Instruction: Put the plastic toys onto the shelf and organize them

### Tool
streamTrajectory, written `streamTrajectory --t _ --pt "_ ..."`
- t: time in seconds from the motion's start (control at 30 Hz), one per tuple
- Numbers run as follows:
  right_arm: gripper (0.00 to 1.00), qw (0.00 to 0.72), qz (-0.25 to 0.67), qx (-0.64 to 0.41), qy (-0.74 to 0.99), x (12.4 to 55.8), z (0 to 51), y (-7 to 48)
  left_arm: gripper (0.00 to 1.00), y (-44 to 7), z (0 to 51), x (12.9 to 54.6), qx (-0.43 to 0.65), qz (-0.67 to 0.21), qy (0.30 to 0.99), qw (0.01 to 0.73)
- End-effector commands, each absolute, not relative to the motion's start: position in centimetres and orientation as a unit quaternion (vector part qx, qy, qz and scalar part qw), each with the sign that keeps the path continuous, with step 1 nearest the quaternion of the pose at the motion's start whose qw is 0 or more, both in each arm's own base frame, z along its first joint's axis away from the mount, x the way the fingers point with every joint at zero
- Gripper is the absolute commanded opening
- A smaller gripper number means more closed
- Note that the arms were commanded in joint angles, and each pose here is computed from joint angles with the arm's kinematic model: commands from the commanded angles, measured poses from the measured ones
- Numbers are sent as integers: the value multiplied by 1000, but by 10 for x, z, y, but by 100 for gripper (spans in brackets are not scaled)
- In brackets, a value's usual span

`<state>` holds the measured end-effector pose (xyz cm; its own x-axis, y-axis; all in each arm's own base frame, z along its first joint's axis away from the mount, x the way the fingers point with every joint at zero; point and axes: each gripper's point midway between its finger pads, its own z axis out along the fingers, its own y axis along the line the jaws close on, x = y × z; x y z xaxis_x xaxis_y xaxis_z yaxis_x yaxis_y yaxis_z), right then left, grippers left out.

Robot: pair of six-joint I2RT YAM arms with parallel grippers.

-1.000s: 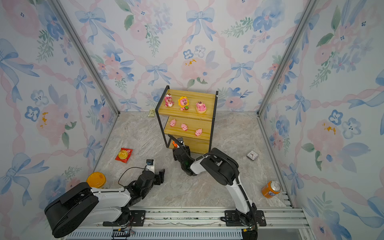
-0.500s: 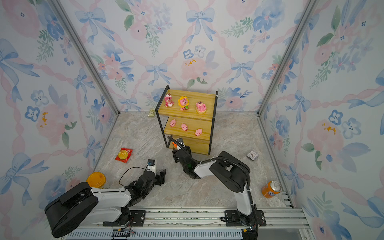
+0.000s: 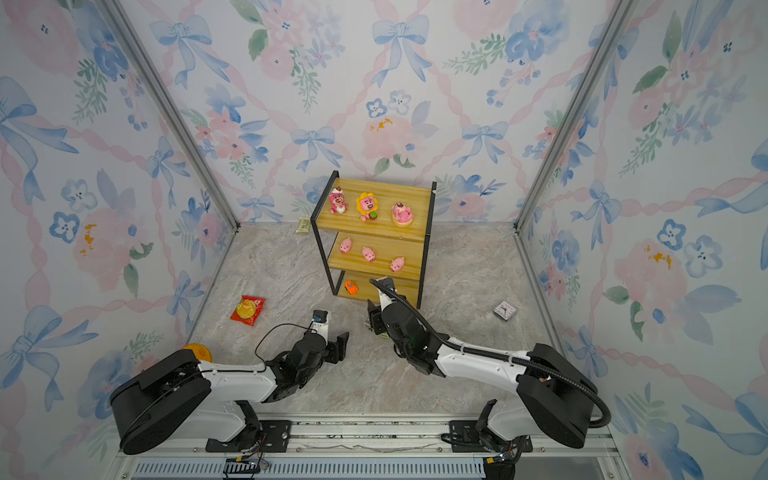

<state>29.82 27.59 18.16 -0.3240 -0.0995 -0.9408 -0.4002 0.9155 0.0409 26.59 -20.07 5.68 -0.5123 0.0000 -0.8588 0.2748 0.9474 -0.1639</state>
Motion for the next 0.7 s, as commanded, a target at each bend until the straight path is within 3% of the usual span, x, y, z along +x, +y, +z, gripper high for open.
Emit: streamTrajectory --t 0.0,0.27,0.67 --pt "64 526 95 -155 831 284 164 239 77 -218 61 270 92 -156 856 484" --pt "65 499 153 -107 846 269 169 183 77 -262 60 280 104 -166 857 477" --pt "65 471 154 -107 862 256 143 168 76 -290 56 290 104 -177 859 469"
